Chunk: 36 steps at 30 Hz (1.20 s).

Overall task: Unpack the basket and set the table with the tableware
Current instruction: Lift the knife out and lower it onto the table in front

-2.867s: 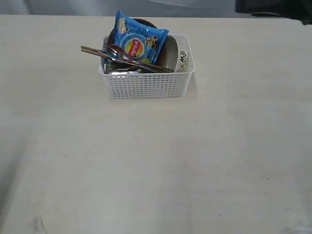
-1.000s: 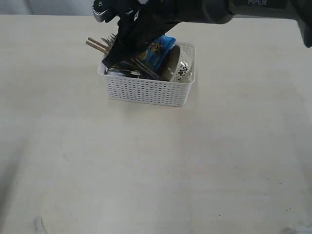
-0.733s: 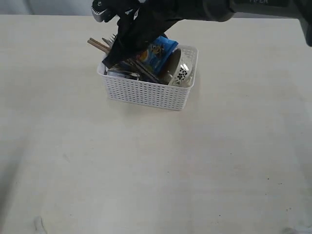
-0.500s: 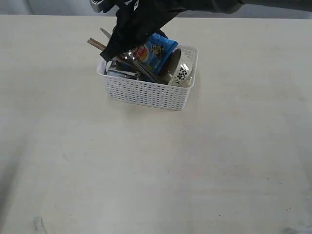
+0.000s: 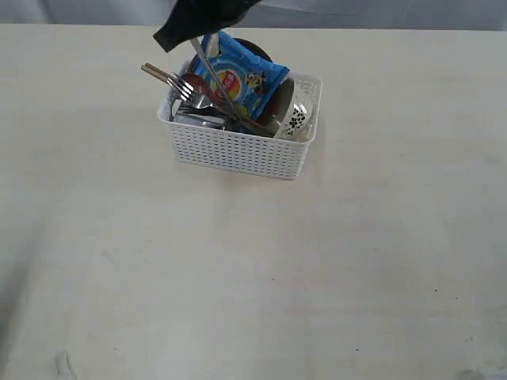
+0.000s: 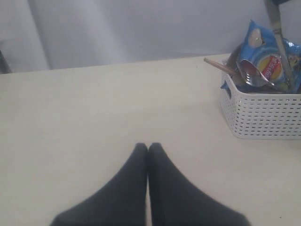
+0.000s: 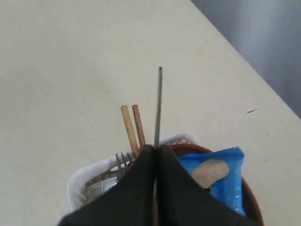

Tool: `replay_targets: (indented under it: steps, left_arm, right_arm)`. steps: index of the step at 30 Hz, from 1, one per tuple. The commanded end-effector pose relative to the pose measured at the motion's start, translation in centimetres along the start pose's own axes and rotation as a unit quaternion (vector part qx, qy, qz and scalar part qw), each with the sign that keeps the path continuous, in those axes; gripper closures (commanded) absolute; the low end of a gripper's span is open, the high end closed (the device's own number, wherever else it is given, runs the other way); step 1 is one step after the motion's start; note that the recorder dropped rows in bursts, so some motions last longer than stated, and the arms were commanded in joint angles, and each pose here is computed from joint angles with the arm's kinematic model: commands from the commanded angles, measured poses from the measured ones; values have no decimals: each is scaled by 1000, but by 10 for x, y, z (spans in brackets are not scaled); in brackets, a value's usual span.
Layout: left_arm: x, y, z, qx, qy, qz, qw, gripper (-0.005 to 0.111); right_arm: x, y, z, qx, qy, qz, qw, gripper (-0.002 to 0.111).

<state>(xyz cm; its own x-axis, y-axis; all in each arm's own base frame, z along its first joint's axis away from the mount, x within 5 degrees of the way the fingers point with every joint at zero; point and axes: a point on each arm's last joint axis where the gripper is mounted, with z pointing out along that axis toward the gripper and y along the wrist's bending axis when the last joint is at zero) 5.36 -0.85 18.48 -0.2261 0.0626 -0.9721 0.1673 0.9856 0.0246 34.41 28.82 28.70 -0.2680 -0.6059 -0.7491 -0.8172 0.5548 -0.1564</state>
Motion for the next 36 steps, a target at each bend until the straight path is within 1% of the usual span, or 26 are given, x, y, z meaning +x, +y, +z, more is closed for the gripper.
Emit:
replay_targets:
  steps: [1,4,7,10,12,16,17,20,25,28,31,36]
  left_arm:
    - [1,0,0,2,-1,-1,1000,107]
    - [1,0,0,2,-1,-1,1000,107]
    - [1,0,0,2,-1,-1,1000,107]
    - [1,0,0,2,-1,-1,1000,107]
    - [1,0,0,2,-1,-1,1000,107]
    - [1,0,0,2,-1,-1,1000,107]
    - [1,0,0,2,-1,-1,1000,107]
    - [1,0,0,2,-1,-1,1000,107]
    - [1,0,0,2,-1,-1,1000,107]
    - [1,0,0,2,-1,-1,1000,107]
    - [1,0,0,2,-1,-1,1000,107]
    - [1,0,0,2,-1,-1,1000,107]
  right_arm:
    - [-18,-2,-31,15,-37,-2,999,109]
    - [-25,-2,-47,19,-56,11,998,109]
    - [-34,-1,-72,18,-70,38,997,109]
    - [-31,6,-89,-10,-44,68,997,109]
    - [-23,12,-96,-29,-31,95,995,109]
    - [10,35,-112,-85,-20,189,978,109]
    - [21,40,-112,-92,-8,202,975,109]
    - [57,52,-113,-101,38,232,967,109]
    - [96,68,-104,-122,73,305,942,109]
    - [119,73,-93,-115,100,320,935,109]
    - [130,75,-81,-114,120,337,927,109]
    - [141,80,-56,-135,147,357,913,109]
